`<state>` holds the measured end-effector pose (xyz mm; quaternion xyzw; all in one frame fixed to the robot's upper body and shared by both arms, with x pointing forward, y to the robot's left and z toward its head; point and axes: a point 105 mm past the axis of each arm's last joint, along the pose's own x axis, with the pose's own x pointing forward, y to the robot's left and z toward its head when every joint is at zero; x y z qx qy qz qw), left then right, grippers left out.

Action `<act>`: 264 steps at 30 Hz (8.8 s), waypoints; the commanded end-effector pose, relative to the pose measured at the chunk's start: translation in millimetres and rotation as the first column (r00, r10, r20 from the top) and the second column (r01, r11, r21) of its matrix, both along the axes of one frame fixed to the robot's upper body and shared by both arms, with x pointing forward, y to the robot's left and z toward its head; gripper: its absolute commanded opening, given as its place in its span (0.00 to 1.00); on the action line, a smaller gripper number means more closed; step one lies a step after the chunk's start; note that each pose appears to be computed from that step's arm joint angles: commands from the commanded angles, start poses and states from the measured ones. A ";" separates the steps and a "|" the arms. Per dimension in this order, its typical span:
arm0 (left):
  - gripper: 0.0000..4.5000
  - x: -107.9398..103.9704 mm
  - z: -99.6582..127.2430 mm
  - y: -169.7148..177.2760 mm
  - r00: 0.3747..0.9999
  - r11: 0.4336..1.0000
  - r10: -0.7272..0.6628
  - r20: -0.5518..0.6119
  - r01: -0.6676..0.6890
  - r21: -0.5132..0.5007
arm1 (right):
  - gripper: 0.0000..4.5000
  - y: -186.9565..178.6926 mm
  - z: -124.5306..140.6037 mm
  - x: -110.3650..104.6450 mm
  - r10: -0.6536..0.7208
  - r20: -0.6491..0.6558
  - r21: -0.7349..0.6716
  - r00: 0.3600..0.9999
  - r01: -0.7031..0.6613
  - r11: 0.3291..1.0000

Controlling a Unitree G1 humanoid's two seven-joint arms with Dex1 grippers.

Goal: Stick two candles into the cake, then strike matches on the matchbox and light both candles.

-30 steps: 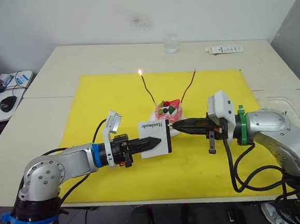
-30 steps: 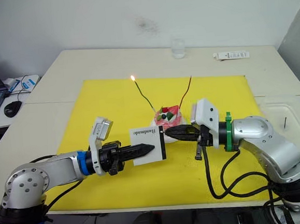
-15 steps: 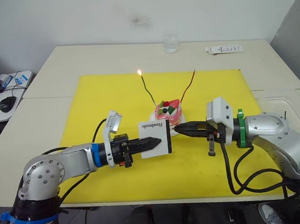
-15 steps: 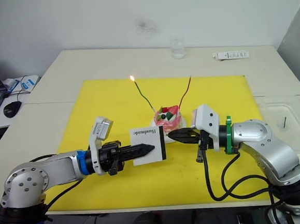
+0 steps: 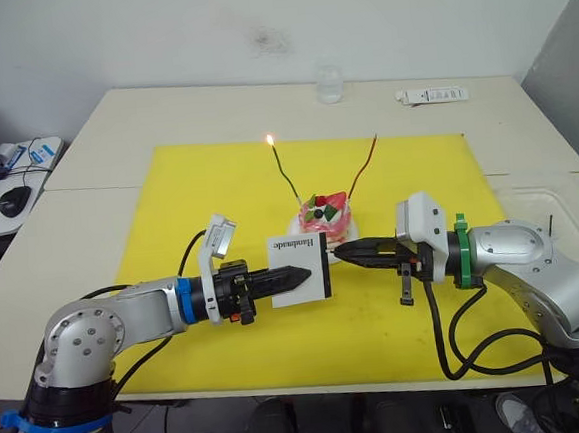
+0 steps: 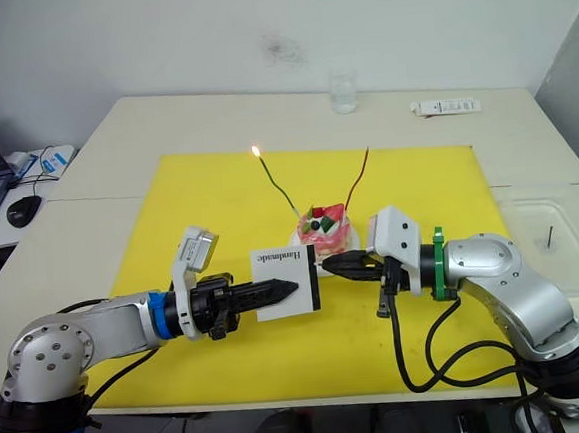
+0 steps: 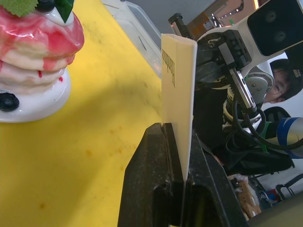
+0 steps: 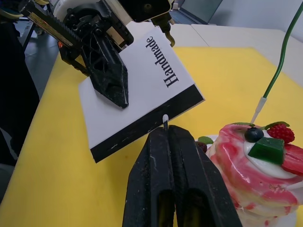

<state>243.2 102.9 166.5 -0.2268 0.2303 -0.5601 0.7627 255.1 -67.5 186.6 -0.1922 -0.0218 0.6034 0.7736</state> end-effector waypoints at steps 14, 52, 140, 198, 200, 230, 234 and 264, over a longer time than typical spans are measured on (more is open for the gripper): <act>0.00 -3.3 9.3 0.1 0.999 1.000 -0.017 0.035 0.018 -0.018 | 0.01 9.5 -3.7 -2.7 0.071 0.091 -0.080 0.993 -0.064 0.995; 0.00 -2.1 5.5 2.7 1.000 1.000 -0.007 0.030 0.007 -0.012 | 0.01 -99.6 -40.0 35.6 -0.287 -0.001 -0.467 0.958 0.253 0.847; 0.00 -15.0 6.1 -1.6 0.998 0.999 -0.051 0.020 0.051 -0.010 | 0.13 -95.1 -95.1 68.9 -0.429 -0.177 -0.088 0.886 0.420 0.903; 0.00 4.9 18.2 -7.3 0.999 0.996 -0.045 -0.010 0.044 -0.081 | 0.00 -16.7 22.5 0.2 -0.055 0.003 -0.009 0.998 0.055 0.998; 0.00 5.6 17.8 -7.8 0.999 0.996 -0.042 -0.012 0.041 -0.082 | 0.00 -16.5 22.4 0.1 -0.048 0.009 -0.009 0.999 0.048 0.999; 0.00 4.3 14.5 -6.6 0.999 0.997 -0.034 -0.020 0.033 -0.073 | 0.00 -1.2 25.0 8.2 -0.005 0.123 -0.024 0.992 0.008 1.000; 0.00 7.5 12.8 -2.4 1.000 0.998 -0.010 -0.028 0.009 -0.067 | 0.00 -2.1 26.9 5.9 -0.003 0.128 -0.026 0.992 0.007 1.000; 0.00 5.8 14.5 -5.0 0.999 0.997 -0.023 -0.028 0.021 -0.079 | 0.00 2.4 19.0 10.2 -0.002 0.166 -0.076 0.986 0.014 0.997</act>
